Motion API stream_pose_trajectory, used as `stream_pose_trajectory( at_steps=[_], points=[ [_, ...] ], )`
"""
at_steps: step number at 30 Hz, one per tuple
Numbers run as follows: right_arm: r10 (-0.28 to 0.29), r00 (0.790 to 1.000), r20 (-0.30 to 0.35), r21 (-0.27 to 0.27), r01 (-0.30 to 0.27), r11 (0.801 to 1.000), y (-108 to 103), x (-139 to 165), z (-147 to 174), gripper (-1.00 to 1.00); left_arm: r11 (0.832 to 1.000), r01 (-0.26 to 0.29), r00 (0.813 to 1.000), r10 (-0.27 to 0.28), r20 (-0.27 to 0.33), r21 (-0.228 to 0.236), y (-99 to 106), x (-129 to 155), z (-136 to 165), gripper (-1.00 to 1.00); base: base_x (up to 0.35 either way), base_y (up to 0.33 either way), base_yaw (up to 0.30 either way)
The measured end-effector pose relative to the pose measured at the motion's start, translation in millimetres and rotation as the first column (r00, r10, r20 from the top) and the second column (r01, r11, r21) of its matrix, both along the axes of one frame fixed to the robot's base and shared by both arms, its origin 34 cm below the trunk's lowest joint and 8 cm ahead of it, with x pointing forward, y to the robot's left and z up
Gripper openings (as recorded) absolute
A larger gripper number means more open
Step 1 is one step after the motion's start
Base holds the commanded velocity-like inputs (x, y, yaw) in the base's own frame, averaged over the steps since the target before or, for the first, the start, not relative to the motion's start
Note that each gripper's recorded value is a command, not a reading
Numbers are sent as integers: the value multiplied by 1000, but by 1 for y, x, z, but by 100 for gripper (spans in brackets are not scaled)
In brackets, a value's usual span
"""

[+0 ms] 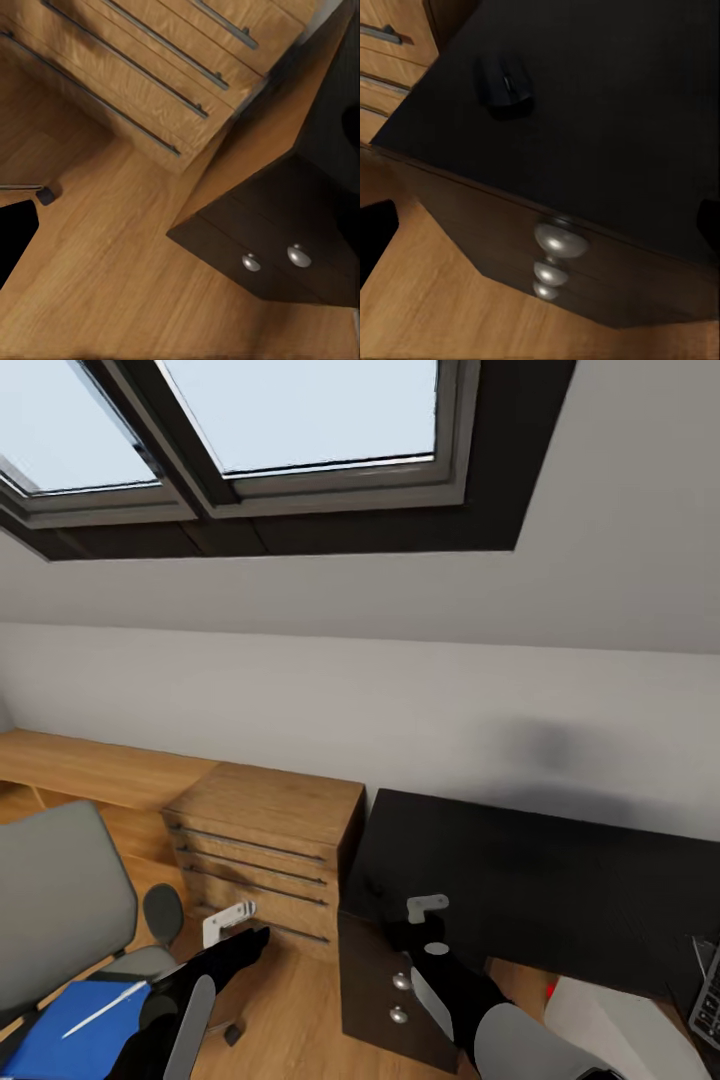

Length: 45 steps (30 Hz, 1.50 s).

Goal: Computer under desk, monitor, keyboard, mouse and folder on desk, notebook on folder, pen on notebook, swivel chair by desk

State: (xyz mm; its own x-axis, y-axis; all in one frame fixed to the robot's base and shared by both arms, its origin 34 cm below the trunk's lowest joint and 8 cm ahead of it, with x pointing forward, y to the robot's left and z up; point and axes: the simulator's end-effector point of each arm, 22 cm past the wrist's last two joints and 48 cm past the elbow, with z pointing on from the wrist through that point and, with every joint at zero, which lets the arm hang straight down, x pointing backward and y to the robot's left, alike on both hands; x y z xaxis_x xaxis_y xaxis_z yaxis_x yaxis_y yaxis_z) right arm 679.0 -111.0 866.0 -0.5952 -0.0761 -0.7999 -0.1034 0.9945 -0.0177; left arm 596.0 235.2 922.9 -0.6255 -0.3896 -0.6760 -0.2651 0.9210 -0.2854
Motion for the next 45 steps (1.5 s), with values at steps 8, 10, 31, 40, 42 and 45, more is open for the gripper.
stream_pose_trajectory(
  at_steps=[8, 10, 31, 40, 42, 45],
  points=[
    [2, 1000, 10, 0, -2, 1000, 0, 1, 5, 100, 1000, 0, 1000, 0, 10, 0, 0, 1, 5, 100, -308, 0, -168],
    [2, 1000, 12, 0, -2, 1000, 0, 1, 7, 100, 1000, 0, 1000, 0, 12, 0, 0, 1, 6, 100, -145, 0, -130],
    [3, 1000, 18, 1, -3, 1000, 0, 2, 9, 100, 1000, -2, 1000, 2, 15, 1, 1, 1, 7, 100, -72, 63, -22],
    [4, 1000, 17, 0, -4, 1000, 0, 2, 8, 100, 1000, -2, 1000, 2, 15, 1, 1, 1, 7, 100, -219, 197, 0],
    [4, 1000, 18, 0, -4, 1000, 0, 1, 9, 100, 1000, -2, 1000, 2, 15, 0, 1, 1, 7, 100, -113, 69, 0],
    [4, 999, 32, 2, -4, 1000, 1, 3, 12, 100, 1000, -2, 1000, 2, 16, 0, 1, 0, 7, 100, -31, 19, -64]
  ],
)
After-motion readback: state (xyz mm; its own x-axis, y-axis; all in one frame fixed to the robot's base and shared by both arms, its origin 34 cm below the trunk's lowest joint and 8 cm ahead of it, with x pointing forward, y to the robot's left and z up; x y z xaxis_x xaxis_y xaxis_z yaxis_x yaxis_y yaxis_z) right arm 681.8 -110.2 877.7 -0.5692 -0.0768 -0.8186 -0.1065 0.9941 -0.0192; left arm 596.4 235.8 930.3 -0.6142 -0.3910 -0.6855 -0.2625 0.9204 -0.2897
